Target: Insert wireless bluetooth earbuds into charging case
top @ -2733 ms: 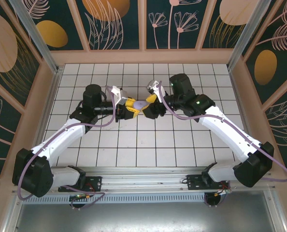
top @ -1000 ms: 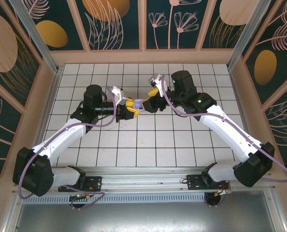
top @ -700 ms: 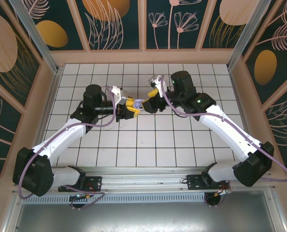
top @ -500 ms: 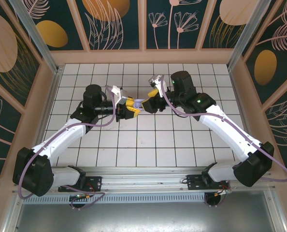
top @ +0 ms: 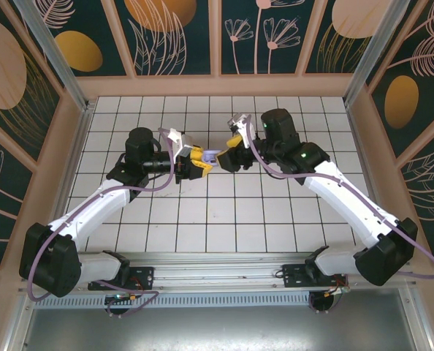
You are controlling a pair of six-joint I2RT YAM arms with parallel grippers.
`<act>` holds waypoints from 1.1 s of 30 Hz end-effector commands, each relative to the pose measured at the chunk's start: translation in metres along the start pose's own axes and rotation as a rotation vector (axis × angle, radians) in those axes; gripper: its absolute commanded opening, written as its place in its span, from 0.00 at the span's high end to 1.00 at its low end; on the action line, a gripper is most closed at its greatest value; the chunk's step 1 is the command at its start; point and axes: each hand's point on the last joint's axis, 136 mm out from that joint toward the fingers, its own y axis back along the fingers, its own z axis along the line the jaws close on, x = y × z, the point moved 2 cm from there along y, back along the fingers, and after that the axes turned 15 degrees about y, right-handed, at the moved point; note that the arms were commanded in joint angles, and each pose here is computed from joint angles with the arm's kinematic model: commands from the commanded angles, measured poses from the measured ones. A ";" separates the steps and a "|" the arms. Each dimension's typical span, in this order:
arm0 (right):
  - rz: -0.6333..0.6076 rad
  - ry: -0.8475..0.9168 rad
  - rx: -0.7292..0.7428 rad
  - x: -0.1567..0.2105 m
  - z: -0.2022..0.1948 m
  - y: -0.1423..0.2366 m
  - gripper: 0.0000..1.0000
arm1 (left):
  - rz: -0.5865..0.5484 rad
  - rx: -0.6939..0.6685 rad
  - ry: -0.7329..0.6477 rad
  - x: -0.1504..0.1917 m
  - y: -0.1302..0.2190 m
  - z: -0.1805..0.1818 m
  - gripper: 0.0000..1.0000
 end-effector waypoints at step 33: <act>-0.070 -0.304 -0.135 0.007 -0.026 0.004 0.38 | -0.017 -0.047 -0.083 0.002 0.005 0.002 1.00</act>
